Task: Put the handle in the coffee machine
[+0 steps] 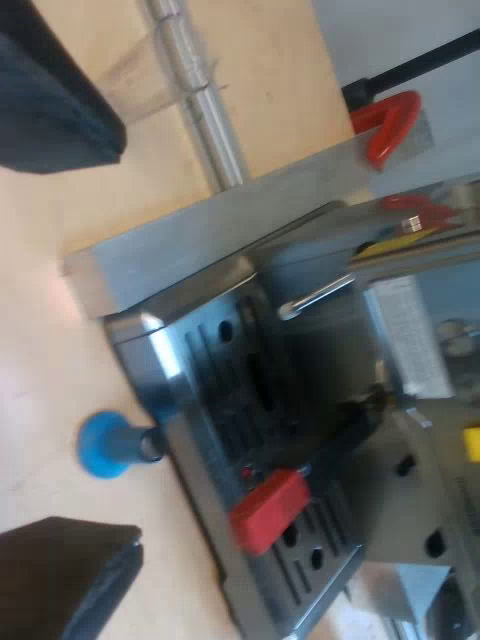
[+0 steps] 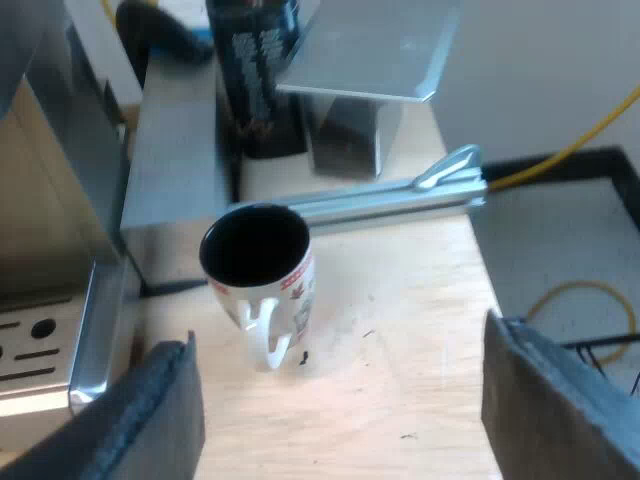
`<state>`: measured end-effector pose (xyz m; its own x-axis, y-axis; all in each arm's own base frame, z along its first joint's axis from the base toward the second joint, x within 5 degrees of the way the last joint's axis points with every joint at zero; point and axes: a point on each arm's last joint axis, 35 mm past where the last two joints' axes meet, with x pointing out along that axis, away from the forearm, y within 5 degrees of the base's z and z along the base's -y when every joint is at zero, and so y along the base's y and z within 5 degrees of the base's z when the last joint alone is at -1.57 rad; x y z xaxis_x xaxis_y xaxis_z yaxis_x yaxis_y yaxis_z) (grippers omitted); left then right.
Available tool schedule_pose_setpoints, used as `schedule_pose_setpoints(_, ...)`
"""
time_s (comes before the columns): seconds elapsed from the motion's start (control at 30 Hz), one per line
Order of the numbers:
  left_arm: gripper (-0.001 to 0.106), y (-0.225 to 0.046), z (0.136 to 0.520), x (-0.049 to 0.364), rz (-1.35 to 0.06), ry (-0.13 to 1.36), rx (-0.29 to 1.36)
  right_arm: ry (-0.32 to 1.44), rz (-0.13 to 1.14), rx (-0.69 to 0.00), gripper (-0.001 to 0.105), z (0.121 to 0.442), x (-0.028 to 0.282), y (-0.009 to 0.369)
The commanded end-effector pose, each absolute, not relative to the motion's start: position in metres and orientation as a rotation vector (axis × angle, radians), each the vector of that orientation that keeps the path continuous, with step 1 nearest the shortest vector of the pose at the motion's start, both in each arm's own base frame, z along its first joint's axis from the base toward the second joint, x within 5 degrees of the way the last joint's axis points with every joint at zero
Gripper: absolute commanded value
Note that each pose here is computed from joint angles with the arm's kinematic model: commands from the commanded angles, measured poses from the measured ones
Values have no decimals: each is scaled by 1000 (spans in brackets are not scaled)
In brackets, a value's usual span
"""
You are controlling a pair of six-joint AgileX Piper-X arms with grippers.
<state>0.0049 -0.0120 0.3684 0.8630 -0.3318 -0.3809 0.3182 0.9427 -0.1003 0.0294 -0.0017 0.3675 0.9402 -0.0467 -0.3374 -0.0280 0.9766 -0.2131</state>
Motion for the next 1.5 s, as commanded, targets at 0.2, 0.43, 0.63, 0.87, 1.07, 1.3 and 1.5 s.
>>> schedule_pose_setpoints(0.2,73,-13,333,-21,-358,433,5,235,-20,-224,62,351,-4,-3)
schedule_pose_setpoints(0.43,73,-14,303,-29,-425,678,4,289,12,-213,62,344,-7,-2)
schedule_pose_setpoints(0.63,73,-15,310,-21,-442,579,10,237,21,-211,62,350,-5,-1)
schedule_pose_setpoints(0.87,73,-14,316,7,-384,410,-169,133,10,-209,62,361,-3,-1)
schedule_pose_setpoints(1.07,73,-14,305,25,-387,352,-161,165,14,-210,62,352,3,-1)
schedule_pose_setpoints(1.3,73,-14,287,35,-379,399,-174,264,24,-212,62,327,16,-1)
schedule_pose_setpoints(1.5,73,-14,287,34,-380,402,-175,318,48,-210,62,311,24,0)
